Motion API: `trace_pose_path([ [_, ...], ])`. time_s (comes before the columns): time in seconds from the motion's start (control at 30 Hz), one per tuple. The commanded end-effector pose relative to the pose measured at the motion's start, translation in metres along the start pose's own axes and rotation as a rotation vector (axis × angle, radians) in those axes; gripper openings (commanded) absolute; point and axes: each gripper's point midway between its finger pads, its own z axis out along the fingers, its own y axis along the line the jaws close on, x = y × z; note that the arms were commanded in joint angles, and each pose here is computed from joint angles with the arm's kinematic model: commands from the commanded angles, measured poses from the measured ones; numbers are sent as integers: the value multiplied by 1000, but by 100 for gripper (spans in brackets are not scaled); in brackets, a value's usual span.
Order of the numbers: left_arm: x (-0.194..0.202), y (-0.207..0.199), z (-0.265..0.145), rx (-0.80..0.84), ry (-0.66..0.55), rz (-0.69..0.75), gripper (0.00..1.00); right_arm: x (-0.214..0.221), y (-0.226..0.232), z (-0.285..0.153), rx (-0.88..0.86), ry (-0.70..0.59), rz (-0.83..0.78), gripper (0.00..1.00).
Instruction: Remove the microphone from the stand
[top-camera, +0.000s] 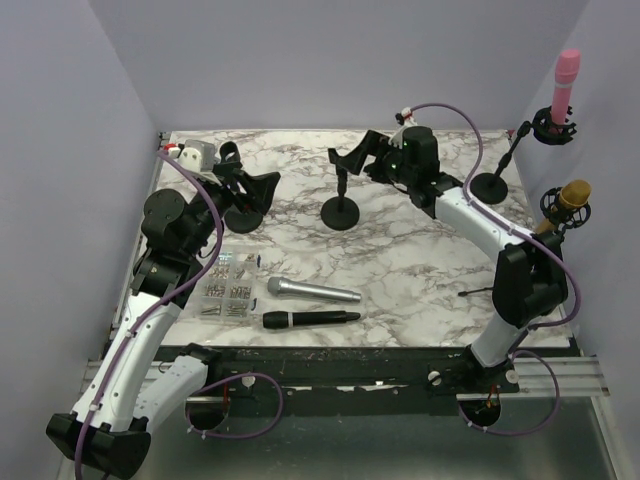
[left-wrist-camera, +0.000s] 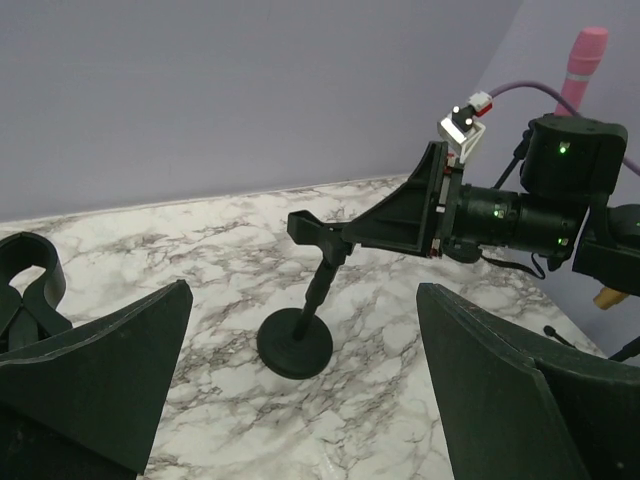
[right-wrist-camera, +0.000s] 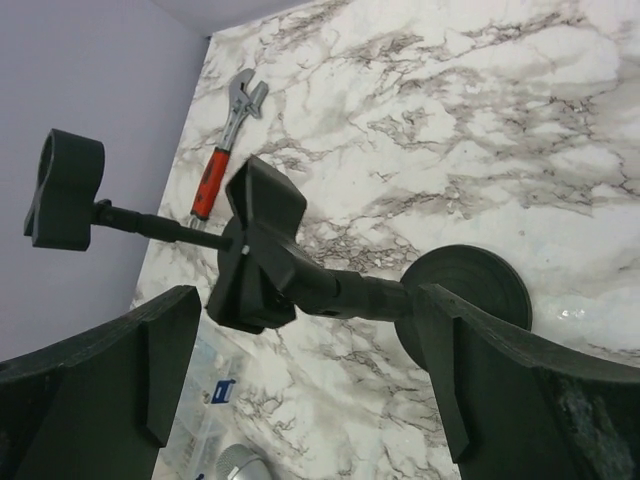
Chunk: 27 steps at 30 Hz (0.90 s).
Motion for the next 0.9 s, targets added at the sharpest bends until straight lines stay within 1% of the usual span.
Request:
trace_pose_path([
  [0.0,-15,-9,-1,35,-31,0,99,-29,14,-14,48,13,-108,99],
  [0.1,-15,-9,0,39,-29,-5,99,-54,12,-31,146,-10,-185,100],
  [0.23,-14,-11,0,49,-23,-14,99,-88,-14,-72,394,-80,-317,100],
  [0.33,-15,-14,-1,60,-28,-20,99,-108,-40,-120,609,-172,-394,100],
  [0.47,-16,-17,-1,73,-30,-30,99,-119,-56,-180,768,-267,-483,100],
  [0.63,-10,-21,3,101,-9,-56,99,-140,-62,-242,944,-423,-481,100],
  [0.8,-8,-24,4,116,6,-60,99,-168,-51,-277,1034,-533,-474,100],
  [0.87,-8,-26,3,116,6,-53,98,-177,-51,-290,1097,-573,-469,100],
])
